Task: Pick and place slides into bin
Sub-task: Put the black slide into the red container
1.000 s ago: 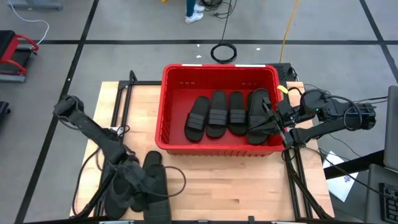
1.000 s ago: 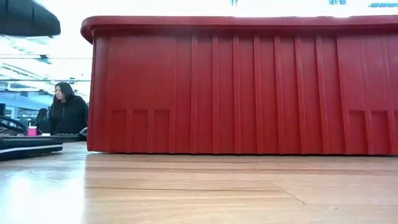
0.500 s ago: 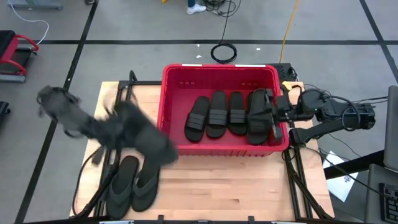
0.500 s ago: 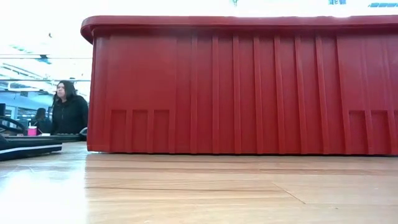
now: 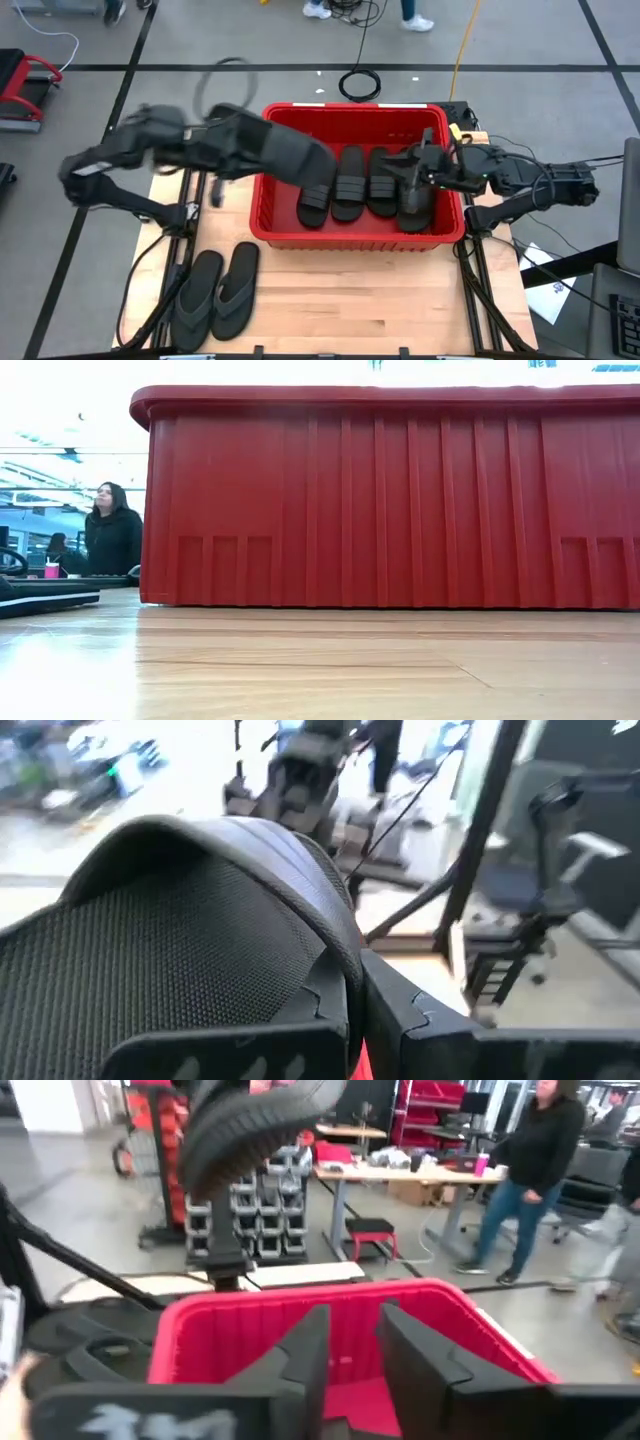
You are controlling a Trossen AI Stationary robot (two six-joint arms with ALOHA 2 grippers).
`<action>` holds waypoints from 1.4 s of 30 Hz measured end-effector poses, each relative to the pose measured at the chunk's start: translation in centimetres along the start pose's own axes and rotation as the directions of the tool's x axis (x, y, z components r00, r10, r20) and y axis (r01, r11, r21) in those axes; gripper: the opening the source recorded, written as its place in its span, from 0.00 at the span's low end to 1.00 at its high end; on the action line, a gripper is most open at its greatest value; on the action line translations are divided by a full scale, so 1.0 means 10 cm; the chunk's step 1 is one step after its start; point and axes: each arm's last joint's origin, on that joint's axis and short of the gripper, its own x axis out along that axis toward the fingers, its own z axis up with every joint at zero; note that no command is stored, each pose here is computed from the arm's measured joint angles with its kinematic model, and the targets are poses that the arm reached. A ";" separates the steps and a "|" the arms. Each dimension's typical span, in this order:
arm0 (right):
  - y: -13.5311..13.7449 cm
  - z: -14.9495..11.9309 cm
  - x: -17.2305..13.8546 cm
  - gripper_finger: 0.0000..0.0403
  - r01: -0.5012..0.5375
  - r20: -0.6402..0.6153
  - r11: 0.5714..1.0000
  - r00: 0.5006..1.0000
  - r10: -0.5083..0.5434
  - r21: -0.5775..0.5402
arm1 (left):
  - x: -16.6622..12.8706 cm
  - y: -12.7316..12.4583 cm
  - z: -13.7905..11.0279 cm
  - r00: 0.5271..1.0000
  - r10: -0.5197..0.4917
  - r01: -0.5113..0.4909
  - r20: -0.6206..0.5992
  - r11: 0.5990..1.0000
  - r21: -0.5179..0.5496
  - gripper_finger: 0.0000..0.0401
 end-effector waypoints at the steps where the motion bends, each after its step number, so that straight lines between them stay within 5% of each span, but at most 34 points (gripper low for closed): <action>1: 0.01 0.02 0.03 0.23 0.016 -0.008 1.000 1.000 -0.016 -0.010 | 0.13 0.06 0.02 0.999 -0.037 0.037 0.026 0.999 0.012 0.00; 5: 0.00 0.08 0.09 0.37 0.115 -0.015 0.992 0.993 -0.116 -0.058 | 0.58 0.30 0.02 0.981 -0.181 0.178 0.070 0.983 0.046 0.00; 11: -0.08 0.19 0.03 0.50 0.339 0.007 0.930 0.940 -0.342 -0.141 | 1.11 0.68 -0.21 0.971 -0.241 0.240 0.004 0.967 -0.091 0.00; 21: -0.05 0.15 0.10 0.52 0.373 -0.039 0.868 0.913 -0.407 -0.327 | 1.27 1.07 -0.20 0.951 -0.285 0.307 0.121 0.918 -0.251 0.00; 30: -0.12 0.19 0.01 0.52 0.488 -0.014 0.796 0.850 -0.527 -0.359 | 1.26 1.38 -0.42 0.971 -0.241 0.226 -0.002 0.916 -0.330 0.00; 35: -0.15 0.23 -0.09 0.52 0.485 0.005 0.804 0.857 -0.515 -0.344 | 1.21 1.47 -0.45 0.975 -0.221 0.201 -0.027 0.924 -0.326 0.00; 39: -0.15 0.32 -0.14 0.52 0.358 0.081 0.928 0.933 -0.351 -0.104 | 1.16 1.55 -0.45 0.982 -0.190 0.175 -0.022 0.939 -0.296 0.00; 42: -0.11 0.31 -0.11 0.52 0.279 0.079 0.955 0.959 -0.272 -0.096 | 1.12 1.62 -0.46 0.985 -0.171 0.157 -0.021 0.941 -0.299 0.00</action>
